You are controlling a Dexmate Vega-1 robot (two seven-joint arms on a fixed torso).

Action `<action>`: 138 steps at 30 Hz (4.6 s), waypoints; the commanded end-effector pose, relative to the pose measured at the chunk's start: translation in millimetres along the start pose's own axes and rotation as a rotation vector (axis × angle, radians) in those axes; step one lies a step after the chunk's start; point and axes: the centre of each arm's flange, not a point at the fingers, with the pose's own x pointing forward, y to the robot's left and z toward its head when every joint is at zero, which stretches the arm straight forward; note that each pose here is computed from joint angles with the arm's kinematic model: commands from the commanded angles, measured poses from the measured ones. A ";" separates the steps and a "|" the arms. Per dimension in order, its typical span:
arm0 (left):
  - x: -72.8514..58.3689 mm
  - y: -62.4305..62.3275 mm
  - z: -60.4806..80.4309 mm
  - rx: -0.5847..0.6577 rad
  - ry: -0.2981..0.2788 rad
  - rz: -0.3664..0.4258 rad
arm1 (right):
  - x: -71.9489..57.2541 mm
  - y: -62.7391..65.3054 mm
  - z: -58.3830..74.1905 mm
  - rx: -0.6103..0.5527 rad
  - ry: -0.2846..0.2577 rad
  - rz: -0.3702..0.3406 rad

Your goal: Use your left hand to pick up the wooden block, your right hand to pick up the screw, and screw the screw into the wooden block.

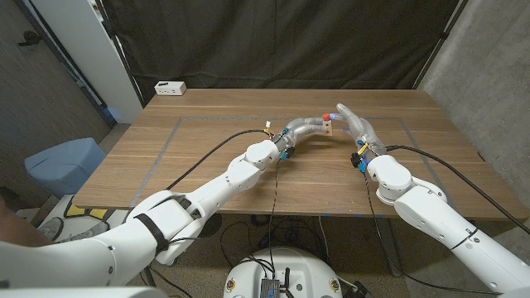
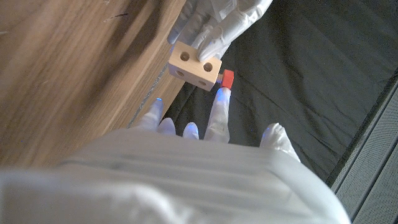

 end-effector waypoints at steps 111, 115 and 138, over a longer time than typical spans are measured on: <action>5.1 -4.8 4.1 0.014 0.008 -0.015 | 9.6 -14.9 -2.3 0.000 0.007 0.058; 5.3 -5.0 3.9 0.013 0.009 -0.015 | 9.9 -14.6 -2.6 0.001 0.008 0.059; 5.1 -5.1 2.0 0.007 0.012 -0.013 | 6.7 -14.3 0.0 -0.014 0.010 0.044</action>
